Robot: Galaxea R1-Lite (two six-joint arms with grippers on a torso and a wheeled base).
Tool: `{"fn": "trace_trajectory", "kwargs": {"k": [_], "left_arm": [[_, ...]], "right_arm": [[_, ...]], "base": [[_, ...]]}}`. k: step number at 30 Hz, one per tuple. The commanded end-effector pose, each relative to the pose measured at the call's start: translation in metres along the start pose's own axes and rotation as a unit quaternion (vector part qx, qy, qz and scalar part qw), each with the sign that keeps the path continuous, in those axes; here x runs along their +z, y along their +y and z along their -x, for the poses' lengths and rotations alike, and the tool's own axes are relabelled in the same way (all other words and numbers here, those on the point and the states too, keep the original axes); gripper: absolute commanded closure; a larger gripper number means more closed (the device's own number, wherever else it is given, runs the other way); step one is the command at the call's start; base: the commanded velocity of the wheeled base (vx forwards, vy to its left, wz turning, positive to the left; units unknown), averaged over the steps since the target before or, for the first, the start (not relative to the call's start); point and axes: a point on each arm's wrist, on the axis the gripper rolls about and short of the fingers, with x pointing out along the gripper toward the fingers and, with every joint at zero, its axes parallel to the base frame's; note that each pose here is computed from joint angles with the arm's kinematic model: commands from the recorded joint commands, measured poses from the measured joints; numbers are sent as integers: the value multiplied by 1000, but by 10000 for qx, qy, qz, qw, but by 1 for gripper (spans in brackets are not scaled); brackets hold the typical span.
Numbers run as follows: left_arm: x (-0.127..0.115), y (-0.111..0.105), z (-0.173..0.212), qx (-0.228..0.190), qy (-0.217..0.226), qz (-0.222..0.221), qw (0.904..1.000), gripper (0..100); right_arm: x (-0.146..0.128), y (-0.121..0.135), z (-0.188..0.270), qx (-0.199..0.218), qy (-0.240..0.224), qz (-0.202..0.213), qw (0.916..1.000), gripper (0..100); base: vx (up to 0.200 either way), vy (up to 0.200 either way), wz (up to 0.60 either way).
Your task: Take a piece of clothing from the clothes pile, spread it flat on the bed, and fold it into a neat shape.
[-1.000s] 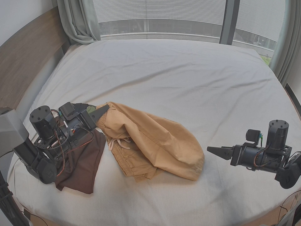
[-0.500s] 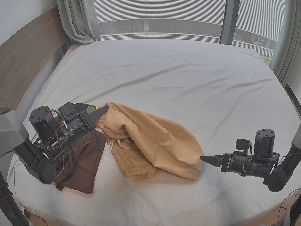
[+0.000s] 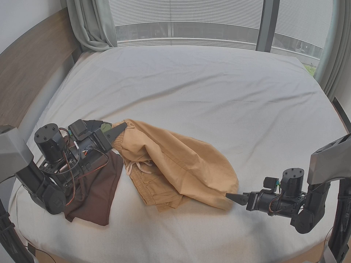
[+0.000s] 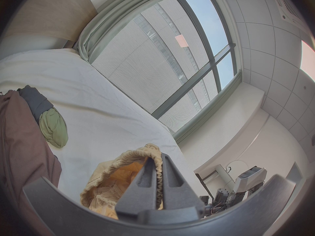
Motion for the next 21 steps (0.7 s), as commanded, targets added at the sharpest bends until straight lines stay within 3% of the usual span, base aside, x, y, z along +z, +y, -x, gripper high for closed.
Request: {"fn": "trace_trajectory", "kwargs": {"k": [1, 21], "left_arm": [[0, 0, 0, -1, -5, 0, 10000, 100], [2, -2, 1, -30, -27, -16, 10000, 100]], "right_arm": [[-19, -15, -11, -220, 348, -246, 9989, 0], [-23, -21, -49, -57, 293, -773, 9966, 0]], "base": [[0, 0, 0], [0, 0, 0]]}}
